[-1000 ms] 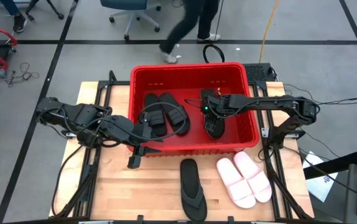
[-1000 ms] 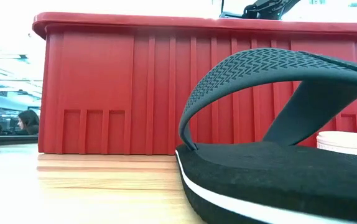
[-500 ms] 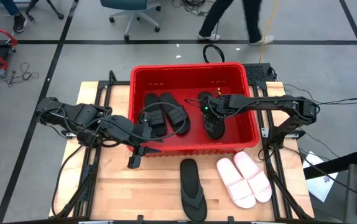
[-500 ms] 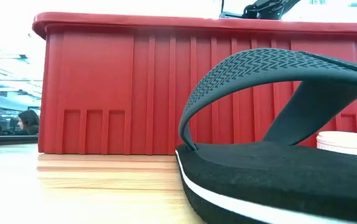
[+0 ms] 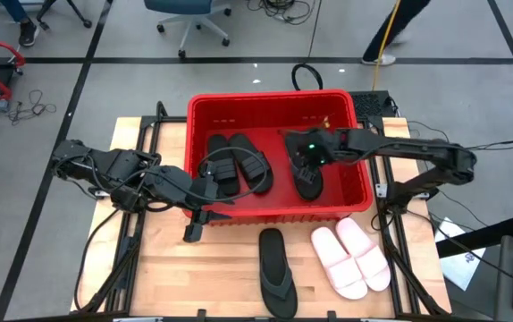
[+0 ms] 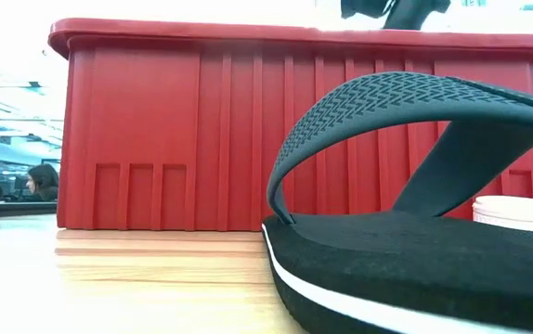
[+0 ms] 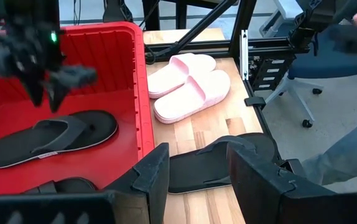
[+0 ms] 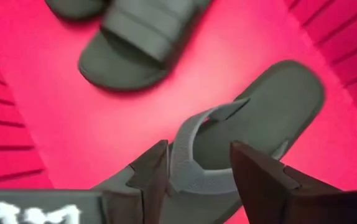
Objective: Pick and place slides into bin
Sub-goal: Put the black slipper into the red red container
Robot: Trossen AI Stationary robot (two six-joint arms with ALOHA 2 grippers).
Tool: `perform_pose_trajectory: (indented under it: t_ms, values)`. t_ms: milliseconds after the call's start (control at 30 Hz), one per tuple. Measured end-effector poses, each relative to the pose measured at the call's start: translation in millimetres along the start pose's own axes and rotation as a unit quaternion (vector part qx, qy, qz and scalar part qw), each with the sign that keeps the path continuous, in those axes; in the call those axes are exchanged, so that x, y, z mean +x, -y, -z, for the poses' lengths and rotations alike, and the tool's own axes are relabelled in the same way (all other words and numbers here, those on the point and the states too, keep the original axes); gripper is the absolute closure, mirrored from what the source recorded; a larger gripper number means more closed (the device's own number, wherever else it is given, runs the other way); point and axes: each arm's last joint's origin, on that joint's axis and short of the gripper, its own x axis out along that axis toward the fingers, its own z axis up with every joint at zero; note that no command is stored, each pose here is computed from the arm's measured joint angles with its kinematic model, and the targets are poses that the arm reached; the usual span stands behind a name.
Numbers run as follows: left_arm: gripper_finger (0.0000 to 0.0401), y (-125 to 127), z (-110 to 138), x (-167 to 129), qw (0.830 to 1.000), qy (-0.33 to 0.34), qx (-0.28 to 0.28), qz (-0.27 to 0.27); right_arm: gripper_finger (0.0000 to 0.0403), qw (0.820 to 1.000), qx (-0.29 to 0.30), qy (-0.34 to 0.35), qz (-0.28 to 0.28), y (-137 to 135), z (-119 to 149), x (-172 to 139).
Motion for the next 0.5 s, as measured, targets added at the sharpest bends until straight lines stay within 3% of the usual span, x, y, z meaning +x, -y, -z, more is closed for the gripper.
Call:
perform_pose_trajectory:
  t_ms: [267, 500]
  values:
    - [0.0244, 0.0, 0.1, 0.0, 1.000, 0.000, 0.000, 0.000, 0.0267, 0.992, -0.015, 0.122, -0.034, 0.2, 12.2, -72.3]
    - [0.0244, 2.7, 1.9, 17.0, 1.000, -0.022, 0.003, 0.006, 0.0288, 0.958, -0.136, 0.225, -0.118, -22.8, 32.8, -124.6]
